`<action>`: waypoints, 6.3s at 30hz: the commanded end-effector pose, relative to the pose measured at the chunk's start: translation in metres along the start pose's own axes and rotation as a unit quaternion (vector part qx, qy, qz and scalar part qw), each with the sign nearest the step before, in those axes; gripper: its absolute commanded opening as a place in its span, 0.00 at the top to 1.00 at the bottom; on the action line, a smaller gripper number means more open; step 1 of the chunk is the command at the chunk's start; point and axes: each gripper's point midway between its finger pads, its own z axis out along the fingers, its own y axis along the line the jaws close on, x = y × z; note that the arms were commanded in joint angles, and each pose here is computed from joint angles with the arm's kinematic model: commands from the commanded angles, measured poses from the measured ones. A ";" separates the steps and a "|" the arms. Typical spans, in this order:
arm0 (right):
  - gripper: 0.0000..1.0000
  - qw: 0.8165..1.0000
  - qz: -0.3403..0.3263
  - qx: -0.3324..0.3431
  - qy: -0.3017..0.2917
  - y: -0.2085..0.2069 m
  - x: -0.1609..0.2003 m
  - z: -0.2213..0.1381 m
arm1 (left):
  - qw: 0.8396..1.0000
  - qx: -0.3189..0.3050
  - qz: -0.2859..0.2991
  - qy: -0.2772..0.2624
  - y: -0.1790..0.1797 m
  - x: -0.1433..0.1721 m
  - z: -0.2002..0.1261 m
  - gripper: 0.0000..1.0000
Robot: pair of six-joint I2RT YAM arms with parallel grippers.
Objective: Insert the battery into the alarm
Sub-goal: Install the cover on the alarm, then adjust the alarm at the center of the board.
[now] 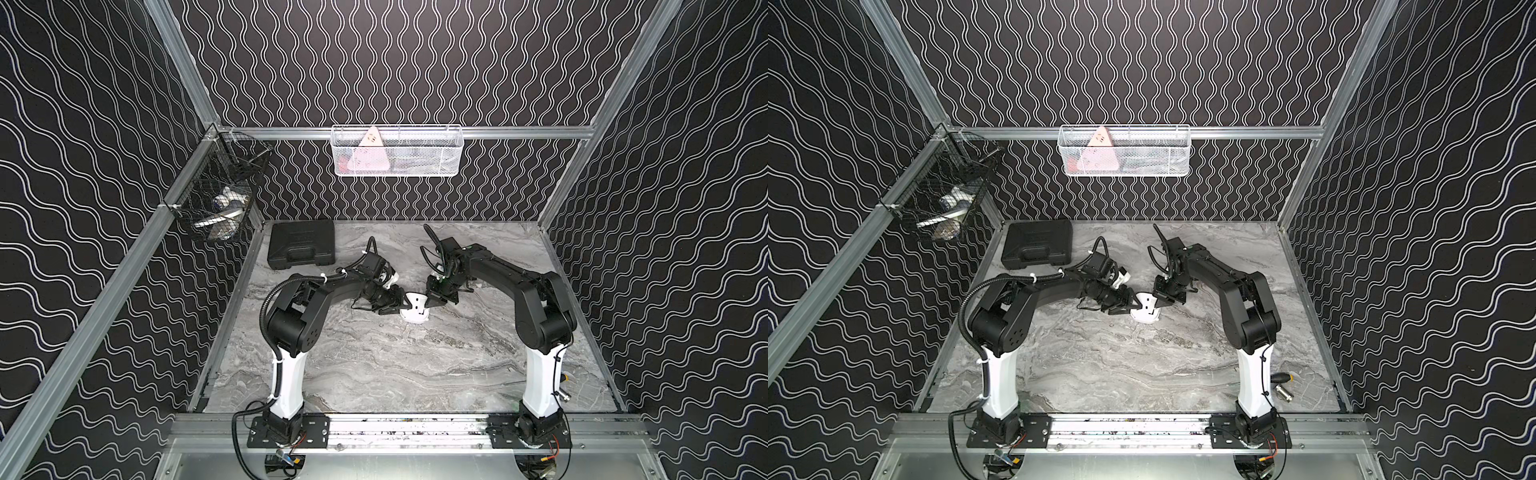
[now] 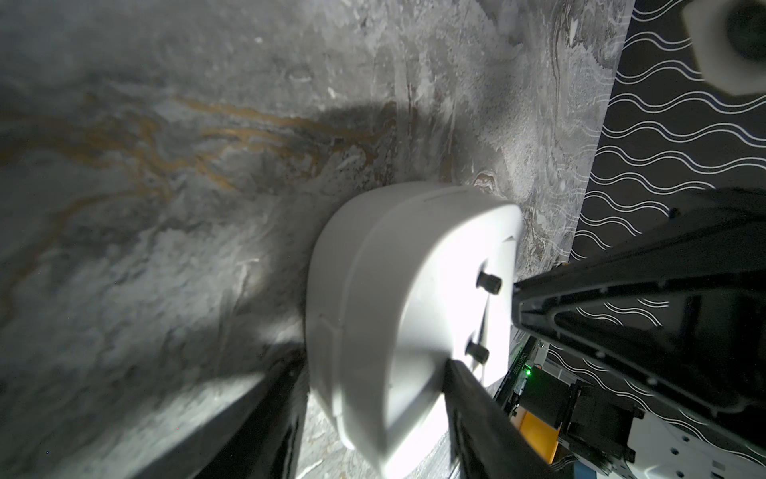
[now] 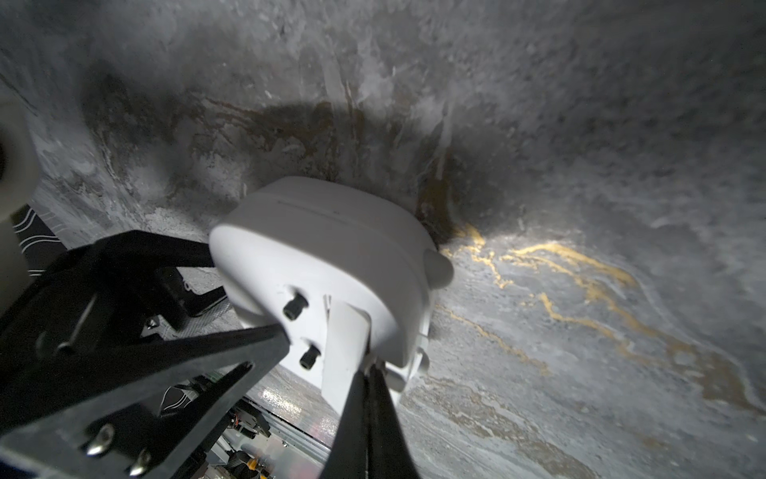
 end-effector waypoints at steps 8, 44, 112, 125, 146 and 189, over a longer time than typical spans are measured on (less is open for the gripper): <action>1.00 0.999 -0.021 0.031 -0.008 -0.006 0.003 -0.003 | 0.998 -0.045 -0.031 0.026 0.022 0.018 0.005 0.43; 1.00 0.999 -0.018 0.031 -0.002 0.006 0.008 0.007 | 0.998 -0.041 -0.031 0.027 0.020 0.019 0.006 0.43; 0.33 0.962 0.071 -0.234 -0.120 -0.015 -0.021 -0.034 | 0.997 -0.072 -0.020 0.021 0.026 0.017 0.001 0.49; 0.35 0.953 0.082 -0.279 -0.086 -0.027 -0.016 0.011 | 0.996 -0.081 -0.021 0.021 0.031 0.015 0.003 0.56; 0.25 0.963 -0.075 -0.153 -0.209 -0.033 -0.024 -0.053 | 0.996 -0.054 -0.024 -0.061 0.010 -0.015 -0.035 0.20; 0.00 0.761 -0.631 0.092 -0.118 0.007 0.004 0.020 | 0.986 0.013 -0.124 -0.109 0.054 -0.004 -0.076 0.01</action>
